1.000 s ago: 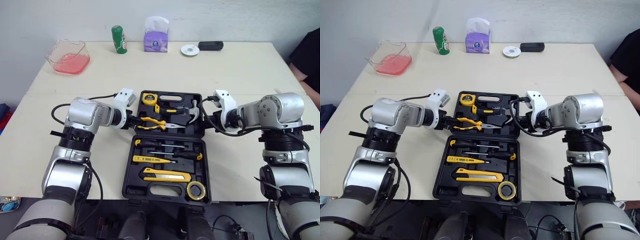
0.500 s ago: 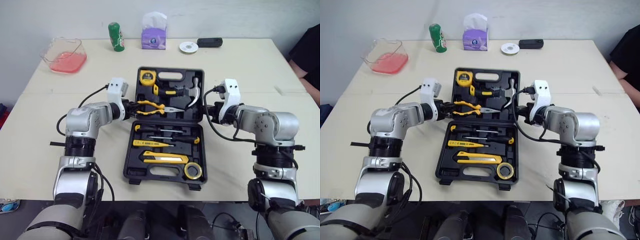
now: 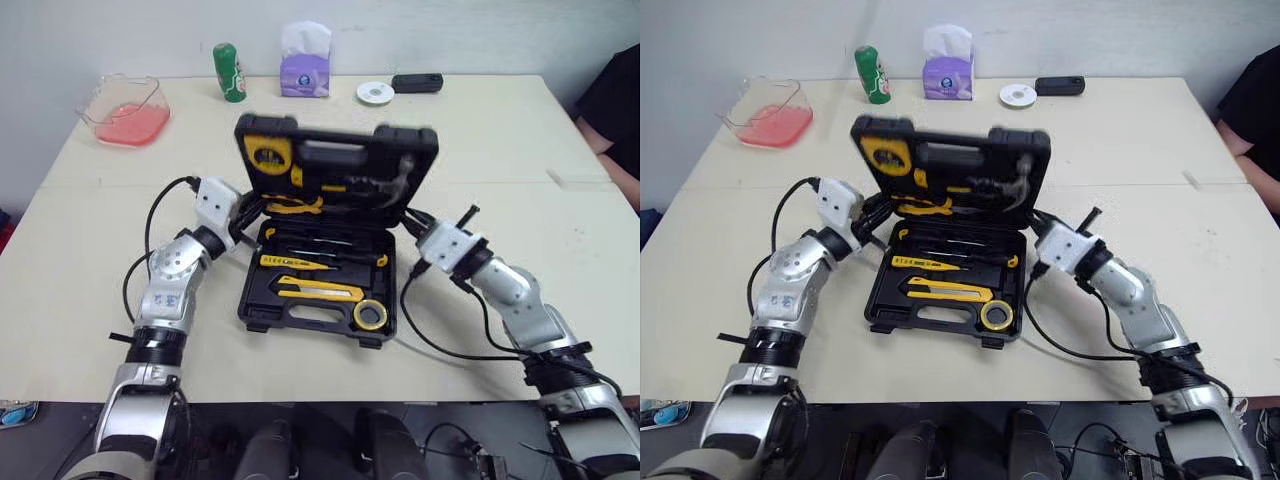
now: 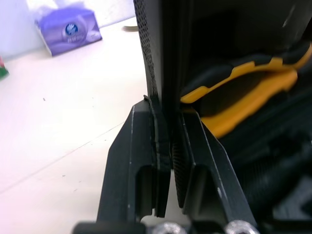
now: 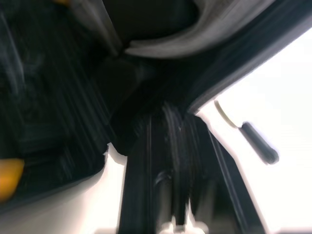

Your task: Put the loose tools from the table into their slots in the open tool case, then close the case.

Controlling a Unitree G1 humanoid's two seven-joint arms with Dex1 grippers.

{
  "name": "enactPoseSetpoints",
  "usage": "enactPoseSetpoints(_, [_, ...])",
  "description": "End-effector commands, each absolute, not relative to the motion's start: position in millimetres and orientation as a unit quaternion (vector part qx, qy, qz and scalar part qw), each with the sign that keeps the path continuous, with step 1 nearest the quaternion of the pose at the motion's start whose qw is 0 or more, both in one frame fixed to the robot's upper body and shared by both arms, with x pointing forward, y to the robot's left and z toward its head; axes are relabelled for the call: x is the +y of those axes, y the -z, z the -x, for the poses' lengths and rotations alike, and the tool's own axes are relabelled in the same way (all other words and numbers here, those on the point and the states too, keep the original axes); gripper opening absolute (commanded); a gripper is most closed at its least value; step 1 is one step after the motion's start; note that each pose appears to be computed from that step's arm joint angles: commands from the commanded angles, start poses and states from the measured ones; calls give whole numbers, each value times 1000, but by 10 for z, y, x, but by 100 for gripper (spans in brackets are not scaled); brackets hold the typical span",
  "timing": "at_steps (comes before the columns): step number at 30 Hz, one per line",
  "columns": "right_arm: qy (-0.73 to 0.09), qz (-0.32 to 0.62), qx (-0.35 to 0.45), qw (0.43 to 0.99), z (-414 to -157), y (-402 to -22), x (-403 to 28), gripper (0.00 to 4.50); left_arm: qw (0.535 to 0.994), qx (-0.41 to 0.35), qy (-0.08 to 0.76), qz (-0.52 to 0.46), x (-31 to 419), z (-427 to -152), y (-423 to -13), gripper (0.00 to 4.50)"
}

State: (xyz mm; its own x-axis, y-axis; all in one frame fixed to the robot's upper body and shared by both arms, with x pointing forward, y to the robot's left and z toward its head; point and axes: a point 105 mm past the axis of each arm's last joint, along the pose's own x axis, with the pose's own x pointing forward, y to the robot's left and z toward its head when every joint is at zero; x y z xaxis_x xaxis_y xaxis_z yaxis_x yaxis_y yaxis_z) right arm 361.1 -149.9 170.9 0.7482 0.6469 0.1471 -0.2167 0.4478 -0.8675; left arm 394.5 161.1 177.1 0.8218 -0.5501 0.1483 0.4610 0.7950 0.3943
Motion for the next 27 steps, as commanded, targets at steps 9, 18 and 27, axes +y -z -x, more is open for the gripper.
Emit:
enactPoseSetpoints(9, [-304,544,-209,753,-3412,-1203,-1849,0,917,-140,267,-261,2023,-3601,-1616,93])
enactPoseSetpoints(18, [-339,494,-178,781,-3200,-1315,-2029,362,927,-53,286,-235,2473,-3247,-1439,371])
enactPoseSetpoints(27, [-389,348,-65,851,-2989,-1310,-2231,362,939,-44,278,-198,2588,-3076,-1553,371])
